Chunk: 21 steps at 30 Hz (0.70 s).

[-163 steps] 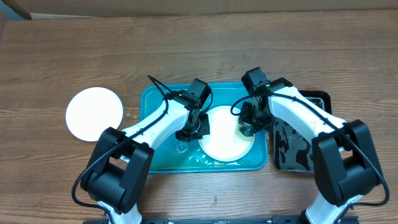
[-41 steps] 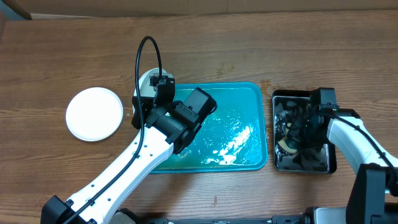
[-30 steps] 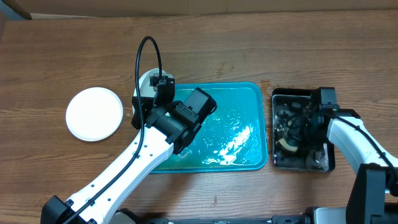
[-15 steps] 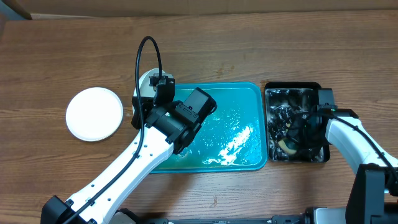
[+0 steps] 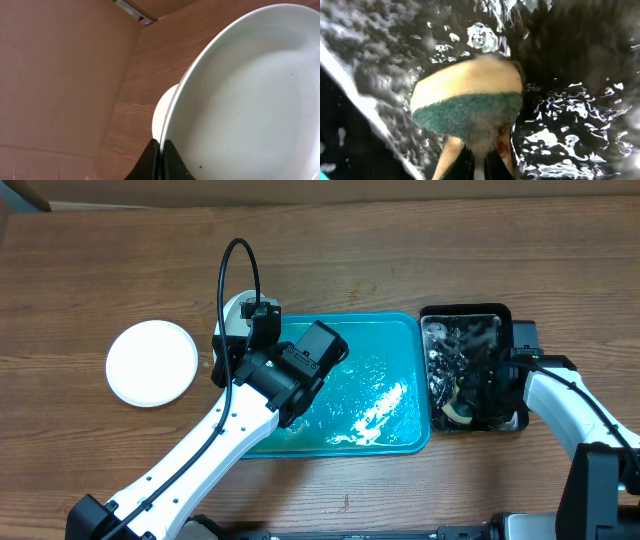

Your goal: Clean dirty plates on tray and stack at the side

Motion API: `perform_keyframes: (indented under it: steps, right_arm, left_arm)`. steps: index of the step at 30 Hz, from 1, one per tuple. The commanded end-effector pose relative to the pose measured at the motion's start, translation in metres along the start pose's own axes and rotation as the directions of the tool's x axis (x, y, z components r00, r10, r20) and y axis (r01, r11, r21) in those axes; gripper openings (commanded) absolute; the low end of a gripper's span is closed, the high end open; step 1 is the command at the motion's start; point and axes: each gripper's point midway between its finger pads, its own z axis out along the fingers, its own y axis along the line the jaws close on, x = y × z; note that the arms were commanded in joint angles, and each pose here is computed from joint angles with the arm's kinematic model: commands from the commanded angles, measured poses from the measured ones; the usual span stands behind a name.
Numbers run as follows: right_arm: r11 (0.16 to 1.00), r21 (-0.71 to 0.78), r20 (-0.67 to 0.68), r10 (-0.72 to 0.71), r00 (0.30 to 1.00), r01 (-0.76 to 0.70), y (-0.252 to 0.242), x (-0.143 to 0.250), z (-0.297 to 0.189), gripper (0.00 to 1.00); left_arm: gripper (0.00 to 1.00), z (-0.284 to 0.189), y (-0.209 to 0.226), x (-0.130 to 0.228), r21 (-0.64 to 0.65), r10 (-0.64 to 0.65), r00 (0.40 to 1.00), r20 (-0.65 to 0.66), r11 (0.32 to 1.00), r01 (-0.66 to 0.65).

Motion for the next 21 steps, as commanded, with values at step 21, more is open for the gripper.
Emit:
perform_keyframes:
  steps: [21]
  right_arm:
    - [0.977, -0.082, 0.151, -0.185, 0.971, 0.199, 0.040, -0.051, -0.039, 0.04]
  left_arm:
    - [0.04, -0.003, 0.005, -0.007, 0.002, -0.054, 0.998, 0.012, 0.999, 0.054]
